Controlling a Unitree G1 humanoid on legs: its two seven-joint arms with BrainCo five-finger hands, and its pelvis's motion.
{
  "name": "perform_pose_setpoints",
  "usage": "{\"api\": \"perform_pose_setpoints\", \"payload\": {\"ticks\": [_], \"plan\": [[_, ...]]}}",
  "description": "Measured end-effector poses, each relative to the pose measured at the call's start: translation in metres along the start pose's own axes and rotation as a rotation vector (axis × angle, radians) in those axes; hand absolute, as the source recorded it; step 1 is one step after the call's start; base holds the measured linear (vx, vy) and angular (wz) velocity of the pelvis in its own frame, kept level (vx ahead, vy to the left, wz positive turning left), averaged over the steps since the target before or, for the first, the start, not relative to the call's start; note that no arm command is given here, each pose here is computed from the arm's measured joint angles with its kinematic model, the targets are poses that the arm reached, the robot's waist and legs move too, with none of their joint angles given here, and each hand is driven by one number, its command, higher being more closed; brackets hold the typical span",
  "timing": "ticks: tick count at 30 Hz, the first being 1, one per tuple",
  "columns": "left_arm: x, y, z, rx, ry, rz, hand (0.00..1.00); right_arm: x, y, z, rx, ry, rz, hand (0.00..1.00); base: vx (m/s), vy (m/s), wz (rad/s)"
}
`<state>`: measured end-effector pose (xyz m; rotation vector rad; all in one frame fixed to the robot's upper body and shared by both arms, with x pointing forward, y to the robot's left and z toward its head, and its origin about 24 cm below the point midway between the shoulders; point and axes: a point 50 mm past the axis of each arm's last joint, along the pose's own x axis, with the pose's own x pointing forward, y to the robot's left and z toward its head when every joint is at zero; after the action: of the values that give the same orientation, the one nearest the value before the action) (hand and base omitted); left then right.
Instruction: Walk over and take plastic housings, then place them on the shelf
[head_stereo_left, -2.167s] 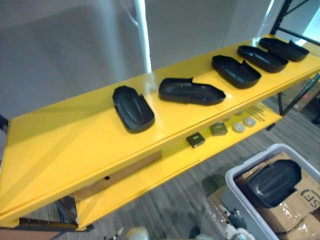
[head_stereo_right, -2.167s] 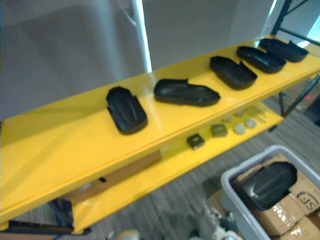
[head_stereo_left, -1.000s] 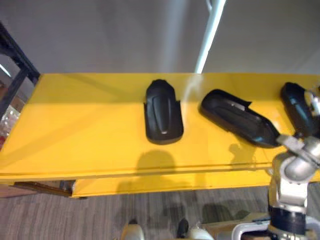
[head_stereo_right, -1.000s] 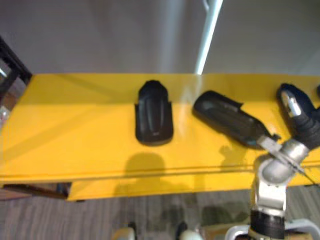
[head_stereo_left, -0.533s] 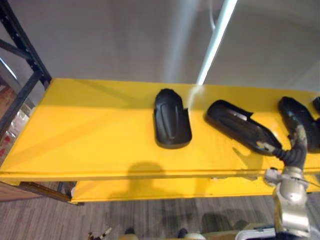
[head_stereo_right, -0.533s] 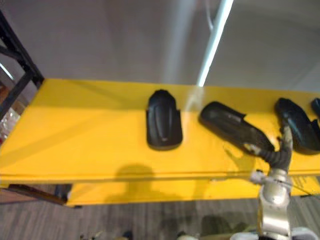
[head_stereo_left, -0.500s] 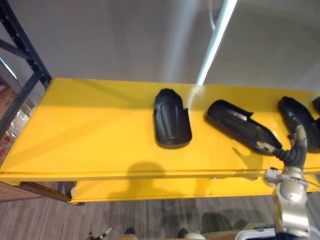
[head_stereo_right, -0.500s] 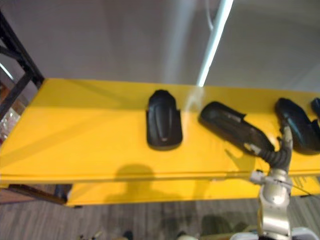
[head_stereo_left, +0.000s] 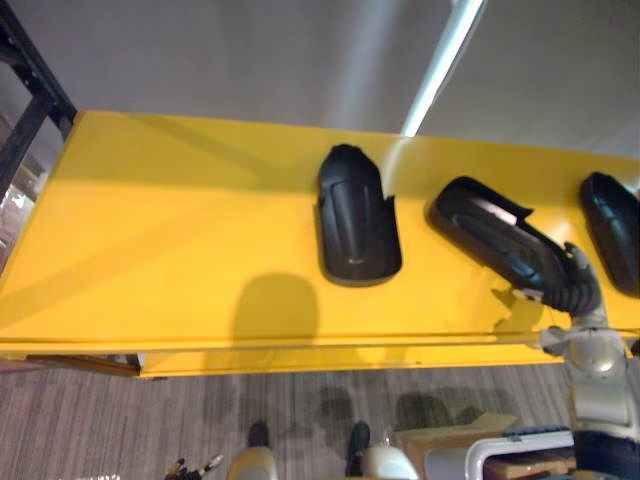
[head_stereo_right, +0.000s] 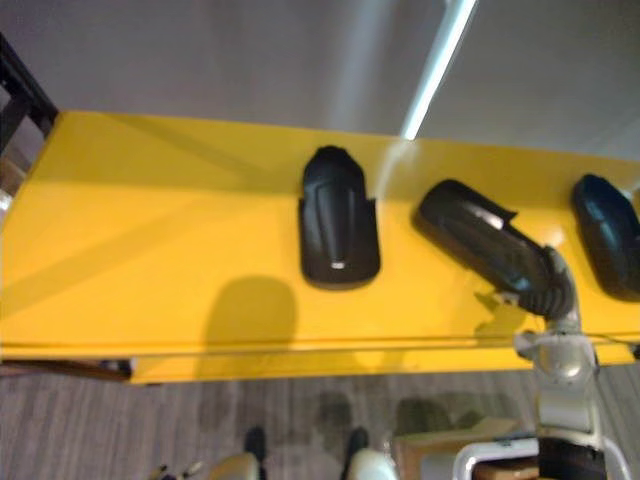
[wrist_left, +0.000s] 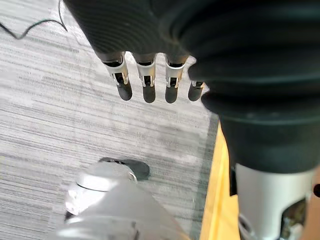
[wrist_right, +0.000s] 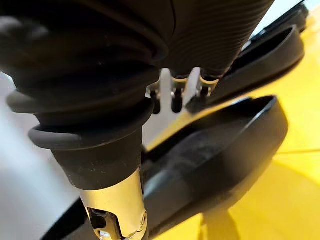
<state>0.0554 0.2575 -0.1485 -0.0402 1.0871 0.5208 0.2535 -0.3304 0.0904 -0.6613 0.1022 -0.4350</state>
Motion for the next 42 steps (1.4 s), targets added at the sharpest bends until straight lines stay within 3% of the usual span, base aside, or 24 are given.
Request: {"api": "perform_pose_setpoints", "payload": {"ticks": [1, 2, 19, 24, 32, 42], "plan": [[0.000, -0.001, 0.000, -0.002, -0.002, -0.003, 0.00, 0.003, 0.000, 0.002, -0.010, -0.004, 0.010, 0.00, -0.05, -0.003, 0.07], [0.000, -0.002, 0.001, -0.001, -0.002, -0.007, 0.00, 0.006, 0.001, 0.003, -0.026, -0.003, 0.022, 1.00, -0.06, -0.004, 0.09], [0.001, -0.013, 0.012, 0.062, -0.032, -0.047, 0.00, 0.014, 0.021, 0.008, -0.228, -0.063, 0.273, 1.00, -0.06, -0.002, 0.04], [0.002, -0.015, 0.018, 0.061, -0.047, -0.053, 0.00, 0.016, 0.019, 0.007, -0.236, -0.060, 0.256, 1.00, 0.00, 0.002, 0.03], [0.002, -0.016, 0.019, 0.066, -0.051, -0.064, 0.00, 0.027, 0.012, 0.005, -0.213, -0.032, 0.096, 1.00, 0.01, 0.004, 0.02], [0.001, -0.024, 0.023, 0.077, -0.073, -0.099, 0.00, 0.052, 0.006, 0.030, -0.068, -0.033, 0.030, 1.00, -0.03, -0.001, 0.07]]}}
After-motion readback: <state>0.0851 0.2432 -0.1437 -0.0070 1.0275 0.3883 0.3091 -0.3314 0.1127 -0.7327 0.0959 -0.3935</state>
